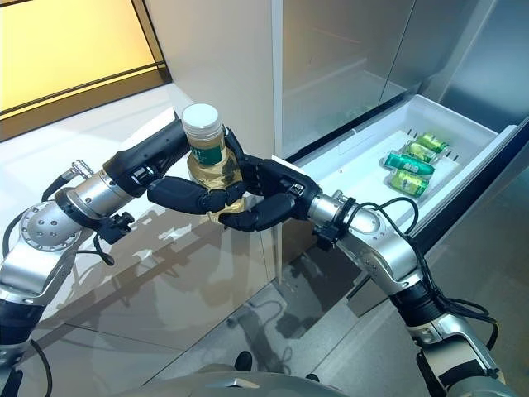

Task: Put drinks into fridge and close the fridge

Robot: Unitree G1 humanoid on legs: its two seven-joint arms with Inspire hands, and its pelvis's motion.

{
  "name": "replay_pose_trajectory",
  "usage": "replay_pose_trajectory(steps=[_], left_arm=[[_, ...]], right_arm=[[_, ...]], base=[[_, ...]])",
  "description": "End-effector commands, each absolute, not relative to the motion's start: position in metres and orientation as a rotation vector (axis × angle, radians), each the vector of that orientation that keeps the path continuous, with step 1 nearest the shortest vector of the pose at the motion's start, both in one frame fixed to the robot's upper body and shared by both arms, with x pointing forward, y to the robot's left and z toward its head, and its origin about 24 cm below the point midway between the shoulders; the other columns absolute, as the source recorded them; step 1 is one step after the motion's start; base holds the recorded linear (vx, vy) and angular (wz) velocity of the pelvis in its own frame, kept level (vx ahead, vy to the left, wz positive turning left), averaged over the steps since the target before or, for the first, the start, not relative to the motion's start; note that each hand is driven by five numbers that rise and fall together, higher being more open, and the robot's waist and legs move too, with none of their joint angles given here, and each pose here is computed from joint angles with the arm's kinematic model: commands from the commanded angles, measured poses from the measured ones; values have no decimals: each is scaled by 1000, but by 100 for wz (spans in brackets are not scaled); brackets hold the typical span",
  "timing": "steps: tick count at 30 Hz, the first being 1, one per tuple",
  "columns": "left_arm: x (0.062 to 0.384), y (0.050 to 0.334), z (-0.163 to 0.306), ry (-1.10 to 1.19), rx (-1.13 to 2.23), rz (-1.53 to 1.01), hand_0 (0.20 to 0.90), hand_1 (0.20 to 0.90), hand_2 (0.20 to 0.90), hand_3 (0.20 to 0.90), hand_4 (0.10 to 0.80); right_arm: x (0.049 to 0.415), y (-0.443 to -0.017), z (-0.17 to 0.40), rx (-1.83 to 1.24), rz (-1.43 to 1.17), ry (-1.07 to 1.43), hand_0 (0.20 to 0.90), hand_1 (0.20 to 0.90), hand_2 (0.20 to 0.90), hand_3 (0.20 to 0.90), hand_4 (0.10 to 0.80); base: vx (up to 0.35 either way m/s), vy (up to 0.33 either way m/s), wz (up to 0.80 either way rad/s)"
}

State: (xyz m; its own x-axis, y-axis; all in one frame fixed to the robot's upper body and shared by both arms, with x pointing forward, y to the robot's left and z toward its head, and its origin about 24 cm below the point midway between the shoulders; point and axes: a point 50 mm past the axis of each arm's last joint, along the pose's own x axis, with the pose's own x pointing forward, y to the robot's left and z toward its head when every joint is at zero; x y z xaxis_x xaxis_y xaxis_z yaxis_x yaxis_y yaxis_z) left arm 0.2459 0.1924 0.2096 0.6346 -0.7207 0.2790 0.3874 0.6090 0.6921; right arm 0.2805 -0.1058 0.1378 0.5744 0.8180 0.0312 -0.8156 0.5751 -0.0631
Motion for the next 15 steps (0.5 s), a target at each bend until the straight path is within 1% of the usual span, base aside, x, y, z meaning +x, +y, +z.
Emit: replay_pose_trajectory(steps=[1, 15], left_arm=[[231, 175, 275, -965, 553, -698, 300, 300, 300, 200, 100], [229, 171, 269, -964, 520, -747, 300, 300, 300, 200, 100]], right_arm=[[278, -76, 184, 29, 1081, -275, 300, 300, 300, 200, 100], [276, -69, 185, 43, 1092, -285, 300, 300, 300, 200, 100]], base=[[0, 0, 0], [0, 0, 0]])
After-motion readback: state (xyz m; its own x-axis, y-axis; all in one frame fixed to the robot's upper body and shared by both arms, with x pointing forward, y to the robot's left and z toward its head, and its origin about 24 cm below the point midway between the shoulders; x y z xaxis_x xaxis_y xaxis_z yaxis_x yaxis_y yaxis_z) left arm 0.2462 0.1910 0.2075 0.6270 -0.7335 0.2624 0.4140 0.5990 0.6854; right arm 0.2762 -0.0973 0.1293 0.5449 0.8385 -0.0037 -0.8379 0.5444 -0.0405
